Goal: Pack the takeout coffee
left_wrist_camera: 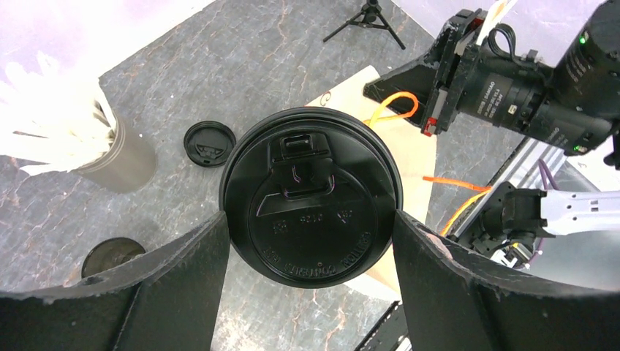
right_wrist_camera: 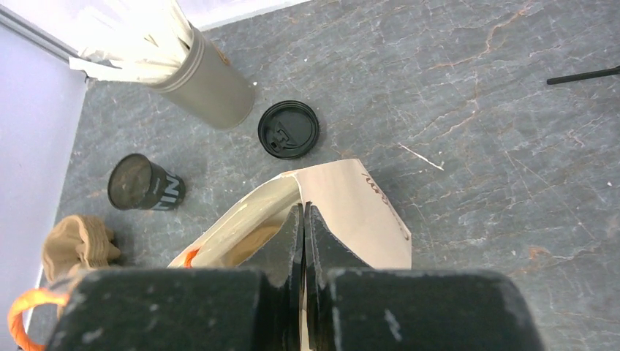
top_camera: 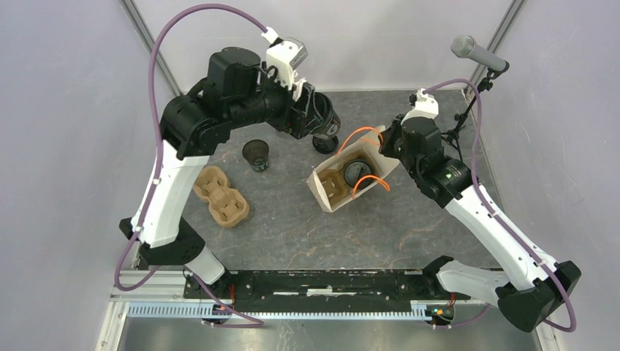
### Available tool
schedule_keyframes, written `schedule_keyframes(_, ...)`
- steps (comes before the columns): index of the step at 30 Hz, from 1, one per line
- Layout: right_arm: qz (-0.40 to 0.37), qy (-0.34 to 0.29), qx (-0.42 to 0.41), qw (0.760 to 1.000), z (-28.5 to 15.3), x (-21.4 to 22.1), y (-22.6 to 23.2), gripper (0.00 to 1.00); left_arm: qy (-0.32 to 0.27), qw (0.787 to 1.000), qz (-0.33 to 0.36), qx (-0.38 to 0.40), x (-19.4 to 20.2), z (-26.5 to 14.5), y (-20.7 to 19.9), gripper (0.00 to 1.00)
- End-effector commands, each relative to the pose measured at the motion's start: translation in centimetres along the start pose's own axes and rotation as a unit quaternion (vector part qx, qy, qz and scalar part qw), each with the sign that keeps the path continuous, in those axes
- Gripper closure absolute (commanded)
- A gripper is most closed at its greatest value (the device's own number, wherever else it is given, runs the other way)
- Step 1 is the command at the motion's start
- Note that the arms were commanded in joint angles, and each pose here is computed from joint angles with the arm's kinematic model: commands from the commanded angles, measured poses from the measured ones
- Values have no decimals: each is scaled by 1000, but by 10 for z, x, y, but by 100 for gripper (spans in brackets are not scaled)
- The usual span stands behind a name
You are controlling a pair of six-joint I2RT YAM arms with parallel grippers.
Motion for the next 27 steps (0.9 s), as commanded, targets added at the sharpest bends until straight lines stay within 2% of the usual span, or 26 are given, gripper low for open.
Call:
schedule_keyframes(1, 67, -46, 15, 997, 3, -21, 3, 100, -23, 999, 20, 33, -16, 12, -6, 41)
schedule_keyframes(7, 90, -39, 32, 995, 4, -8, -2, 100, -11, 999, 26, 38, -12, 20, -4, 41)
schedule_keyframes(12, 100, -20, 24, 995, 3, 11, -3, 100, 10, 996, 31, 82, -5, 21, -13, 43)
schedule_keyframes(17, 68, -20, 15, 997, -3, 11, -5, 100, 47, 990, 52, 123, 20, 17, -24, 44)
schedule_keyframes(27, 24, -17, -17, 999, -23, 17, -10, 100, 82, 979, 137, 130, 59, 16, -48, 44)
Point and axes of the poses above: each gripper's point midway between its finger pads, its own z axis out along the fingers, its own y axis along the line the jaws close on, x = y × z, the point moved 6 cm from there along -z, back along the fingers, and after that the axes turned 14 degrees about -z, right-handed, at the moved point
